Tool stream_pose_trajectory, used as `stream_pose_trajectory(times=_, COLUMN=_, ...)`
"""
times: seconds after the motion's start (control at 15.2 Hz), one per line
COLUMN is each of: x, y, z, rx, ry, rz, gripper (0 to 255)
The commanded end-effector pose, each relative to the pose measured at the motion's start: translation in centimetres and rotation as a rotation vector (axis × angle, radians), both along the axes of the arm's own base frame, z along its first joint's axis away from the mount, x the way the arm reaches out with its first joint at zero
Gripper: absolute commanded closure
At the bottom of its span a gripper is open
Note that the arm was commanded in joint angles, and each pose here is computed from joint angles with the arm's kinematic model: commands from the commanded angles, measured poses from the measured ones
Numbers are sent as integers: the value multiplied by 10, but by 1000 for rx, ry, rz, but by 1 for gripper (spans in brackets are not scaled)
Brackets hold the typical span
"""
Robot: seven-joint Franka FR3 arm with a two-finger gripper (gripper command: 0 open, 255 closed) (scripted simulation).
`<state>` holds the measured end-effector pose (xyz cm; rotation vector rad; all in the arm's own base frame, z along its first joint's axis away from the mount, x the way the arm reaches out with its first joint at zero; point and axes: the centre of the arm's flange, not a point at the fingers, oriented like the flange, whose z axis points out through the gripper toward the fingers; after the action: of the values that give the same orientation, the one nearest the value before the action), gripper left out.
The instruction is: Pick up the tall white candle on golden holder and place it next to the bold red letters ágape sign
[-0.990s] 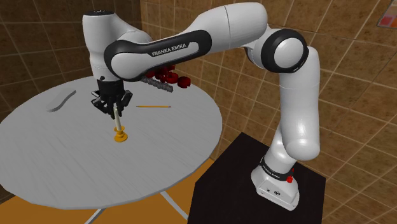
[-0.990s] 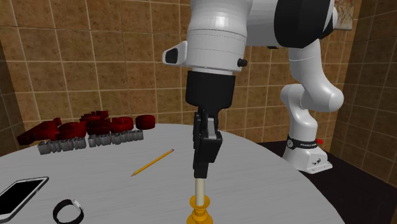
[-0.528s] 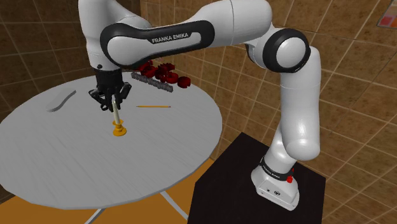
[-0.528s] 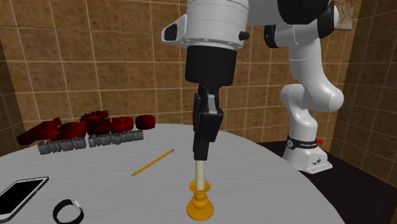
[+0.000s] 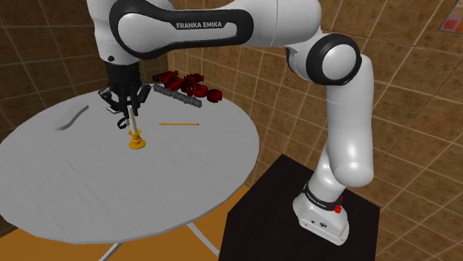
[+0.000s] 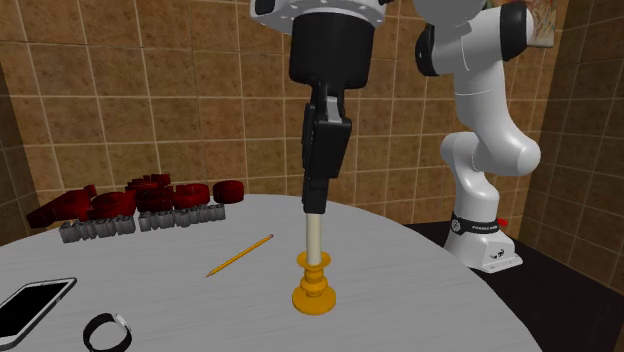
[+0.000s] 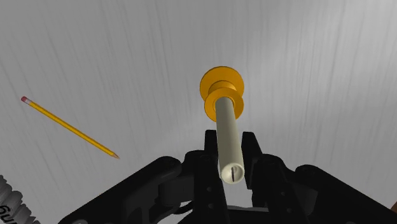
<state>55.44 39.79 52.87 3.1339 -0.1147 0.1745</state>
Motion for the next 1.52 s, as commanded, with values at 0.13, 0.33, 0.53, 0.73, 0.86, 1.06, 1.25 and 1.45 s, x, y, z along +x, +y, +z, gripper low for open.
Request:
stream_pose_trajectory(times=0.13, x=0, y=-1, z=21, rx=0, ry=0, rz=0, gripper=255)
stream_pose_trajectory(times=0.33, x=0, y=-1, z=37, rx=0, ry=0, rz=0, gripper=255)
stream_pose_trajectory(times=0.53, x=0, y=-1, z=53, rx=0, ry=0, rz=0, gripper=255)
stream_pose_trajectory(times=0.73, x=0, y=-1, z=69, rx=0, ry=0, rz=0, gripper=255)
stream_pose_trajectory(times=0.86, x=1, y=-14, z=75, rx=0, ry=0, rz=0, gripper=255)
stream_pose_trajectory(times=1.06, x=6, y=-53, z=80, rx=0, ry=0, rz=0, gripper=255)
stream_pose_trajectory(times=1.25, x=11, y=-92, z=86, rx=0, ry=0, rz=0, gripper=255)
stream_pose_trajectory(times=1.45, x=15, y=-130, z=92, rx=0, ry=0, rz=0, gripper=255)
